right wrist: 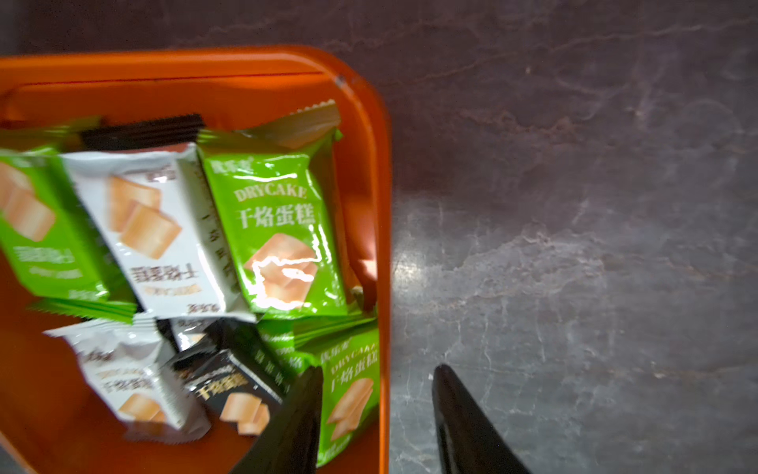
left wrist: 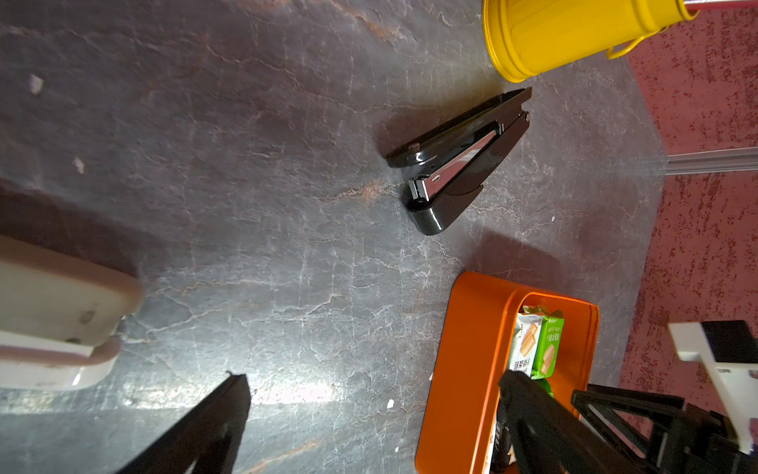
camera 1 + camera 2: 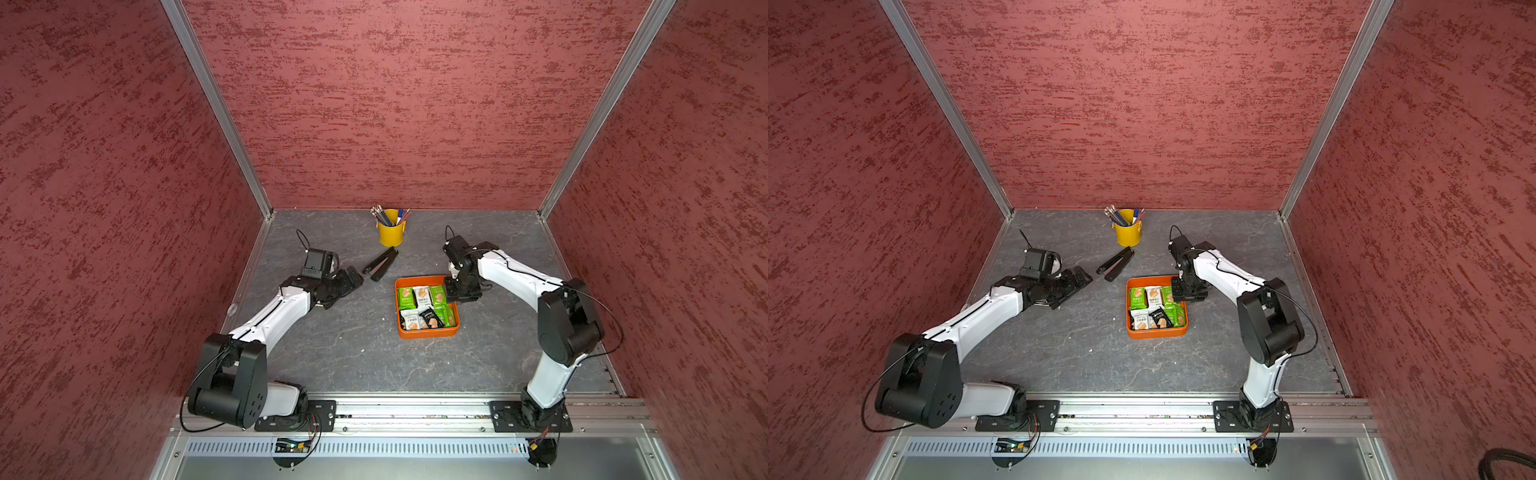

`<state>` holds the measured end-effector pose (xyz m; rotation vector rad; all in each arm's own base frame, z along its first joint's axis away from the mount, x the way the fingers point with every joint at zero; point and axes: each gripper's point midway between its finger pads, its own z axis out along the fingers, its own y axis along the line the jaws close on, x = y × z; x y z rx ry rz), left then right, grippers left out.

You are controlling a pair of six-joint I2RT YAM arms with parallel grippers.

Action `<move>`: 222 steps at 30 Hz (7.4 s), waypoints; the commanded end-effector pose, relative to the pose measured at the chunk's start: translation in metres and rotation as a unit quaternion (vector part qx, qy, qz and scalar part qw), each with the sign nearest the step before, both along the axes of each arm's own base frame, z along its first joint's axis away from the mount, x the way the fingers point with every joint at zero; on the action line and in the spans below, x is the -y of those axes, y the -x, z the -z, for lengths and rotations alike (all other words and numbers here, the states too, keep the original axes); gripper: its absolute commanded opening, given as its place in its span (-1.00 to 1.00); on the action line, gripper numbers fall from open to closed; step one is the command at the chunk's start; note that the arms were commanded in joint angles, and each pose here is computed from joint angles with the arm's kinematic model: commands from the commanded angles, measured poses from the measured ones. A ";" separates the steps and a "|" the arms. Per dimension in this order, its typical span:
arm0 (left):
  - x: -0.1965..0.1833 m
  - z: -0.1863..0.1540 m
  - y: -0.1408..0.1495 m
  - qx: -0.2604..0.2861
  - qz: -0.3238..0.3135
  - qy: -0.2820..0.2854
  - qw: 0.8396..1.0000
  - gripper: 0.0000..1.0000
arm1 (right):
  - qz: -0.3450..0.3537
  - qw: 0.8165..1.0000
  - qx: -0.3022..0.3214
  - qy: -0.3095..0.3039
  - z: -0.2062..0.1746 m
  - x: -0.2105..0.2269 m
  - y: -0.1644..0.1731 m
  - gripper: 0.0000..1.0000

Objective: Take the cookies out of the storage box
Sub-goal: Place the storage box at the center of the board, then pick up the cookie from the storage box, then place the cookie at the center of the board, then pick up the cookie from the storage box.

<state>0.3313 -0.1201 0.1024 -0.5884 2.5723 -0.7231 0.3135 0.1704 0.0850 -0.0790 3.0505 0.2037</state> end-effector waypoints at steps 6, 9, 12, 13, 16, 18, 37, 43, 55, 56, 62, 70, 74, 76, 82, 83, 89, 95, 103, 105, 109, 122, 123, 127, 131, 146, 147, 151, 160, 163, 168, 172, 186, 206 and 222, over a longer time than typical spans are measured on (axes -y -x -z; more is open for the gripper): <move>0.023 -0.004 -0.008 -0.011 0.033 0.025 0.999 0.99 | -0.021 0.997 0.032 -0.061 -0.047 -0.034 -0.016 0.16; 0.027 -0.004 -0.010 -0.014 0.039 0.028 0.999 0.99 | -0.027 0.997 0.033 -0.062 -0.047 -0.043 -0.022 0.21; 0.029 -0.002 -0.010 -0.020 0.043 0.030 0.998 0.99 | -0.031 0.997 0.032 -0.059 -0.044 -0.050 -0.027 0.21; 0.030 -0.001 -0.010 -0.022 0.043 0.030 0.998 0.99 | -0.032 0.997 0.030 -0.056 -0.041 -0.051 -0.028 0.22; 0.030 0.002 -0.009 -0.029 0.043 0.029 0.998 0.99 | -0.036 0.998 0.024 -0.047 -0.034 -0.054 -0.031 0.21; 0.030 0.003 -0.007 -0.032 0.043 0.029 0.998 0.99 | -0.035 0.999 0.018 -0.033 -0.027 -0.052 -0.032 0.20; 0.028 0.018 0.005 -0.055 0.038 0.026 0.997 0.99 | -0.026 0.999 0.002 0.032 0.015 -0.038 -0.044 0.20; 0.027 0.021 0.009 -0.062 0.035 0.025 0.997 0.99 | -0.027 0.999 -0.003 0.038 0.024 -0.039 -0.046 0.19; 0.023 0.022 0.016 -0.063 0.029 0.021 0.997 0.99 | -0.025 0.999 -0.016 0.039 0.043 -0.043 -0.045 0.18; 0.023 0.022 0.017 -0.064 0.028 0.020 0.997 0.99 | -0.024 0.999 -0.017 0.039 0.044 -0.043 -0.045 0.18; 0.020 0.022 0.022 -0.065 0.027 0.017 0.997 0.99 | -0.024 0.998 -0.021 0.044 0.050 -0.043 -0.044 0.15; 0.018 0.015 0.024 -0.057 0.029 0.012 0.998 0.99 | -0.018 0.999 -0.018 0.046 0.049 -0.043 -0.042 -0.11; 0.018 0.014 0.025 -0.057 0.030 0.012 0.998 0.99 | -0.019 0.999 -0.014 0.045 0.043 -0.042 -0.040 -0.12; 0.018 0.015 0.025 -0.059 0.031 0.013 0.998 0.99 | -0.019 0.999 -0.012 0.045 0.038 -0.041 -0.039 -0.14; 0.023 0.013 0.022 -0.058 0.039 0.019 0.997 0.99 | -0.020 0.999 -0.004 0.028 0.016 -0.042 -0.033 -0.15; 0.024 0.012 0.020 -0.057 0.042 0.020 0.997 0.99 | -0.021 1.000 -0.002 0.019 0.010 -0.044 -0.031 -0.15; 0.041 0.009 0.012 -0.055 0.071 0.027 0.996 0.99 | -0.027 0.999 0.019 -0.030 -0.023 -0.052 -0.023 -0.15; 0.067 0.013 0.004 -0.067 0.107 0.035 0.991 0.99 | -0.024 0.997 0.056 -0.040 -0.053 -0.051 -0.028 -0.15; 0.098 0.007 -0.011 -0.074 0.141 0.038 0.987 0.99 | -0.030 0.998 0.060 0.016 -0.053 -0.025 -0.055 -0.17; 0.102 0.004 -0.012 -0.073 0.148 0.033 0.986 0.99 | -0.026 0.998 0.061 0.016 -0.052 -0.017 -0.066 -0.17; 0.104 0.004 -0.011 -0.076 0.147 0.026 0.986 0.99 | -0.009 0.998 0.050 0.022 -0.044 0.006 -0.086 -0.17; 0.098 0.011 -0.011 -0.083 0.105 0.020 0.991 0.99 | 0.028 0.999 0.004 0.040 0.009 0.074 -0.134 -0.16; 0.098 0.011 -0.013 -0.083 0.103 0.017 0.991 0.99 | 0.029 0.999 0.002 0.043 0.013 0.078 -0.136 -0.15; 0.098 0.009 -0.019 -0.084 0.095 0.012 0.992 0.99 | 0.040 0.998 -0.002 0.044 0.026 0.089 -0.145 -0.16; 0.095 0.005 -0.022 -0.079 0.087 0.006 0.993 0.99 | 0.047 0.998 -0.005 0.043 0.037 0.095 -0.150 -0.14; 0.087 0.009 -0.014 -0.083 0.071 -0.005 0.994 0.99 | 0.045 0.998 -0.011 0.037 0.052 0.095 -0.151 0.15; 0.087 0.009 -0.013 -0.083 0.071 -0.004 0.994 0.99 | 0.045 0.998 -0.009 0.038 0.049 0.096 -0.150 0.20; 0.087 0.008 -0.011 -0.081 0.071 -0.002 0.994 0.99 | 0.044 0.998 0.001 0.035 0.033 0.096 -0.146 0.26; 0.090 0.008 -0.007 -0.074 0.076 0.017 0.994 0.99 | 0.060 0.998 0.012 -0.036 -0.010 0.073 -0.105 0.21; 0.091 0.011 -0.003 -0.076 0.081 0.020 0.994 0.99 | 0.056 0.997 0.007 -0.052 -0.019 0.059 -0.084 0.17; 0.089 0.016 0.003 -0.080 0.091 0.016 0.993 0.99 | 0.042 0.996 0.020 -0.076 -0.036 0.030 -0.053 0.15; 0.087 0.022 0.008 -0.082 0.094 0.014 0.992 0.99 | 0.023 0.995 0.026 -0.097 -0.047 -0.002 -0.031 0.11; 0.074 0.031 0.031 -0.083 0.074 0.015 0.994 0.99 | -0.014 0.996 0.017 -0.082 -0.027 -0.057 -0.013 -0.07; 0.061 0.037 0.043 -0.086 0.049 0.005 0.995 0.99 | -0.015 0.999 0.012 0.038 0.025 -0.037 -0.037 0.08; 0.060 0.032 0.037 -0.080 0.036 0.004 0.996 0.99 | -0.031 0.998 0.009 0.062 0.049 -0.036 -0.048 0.15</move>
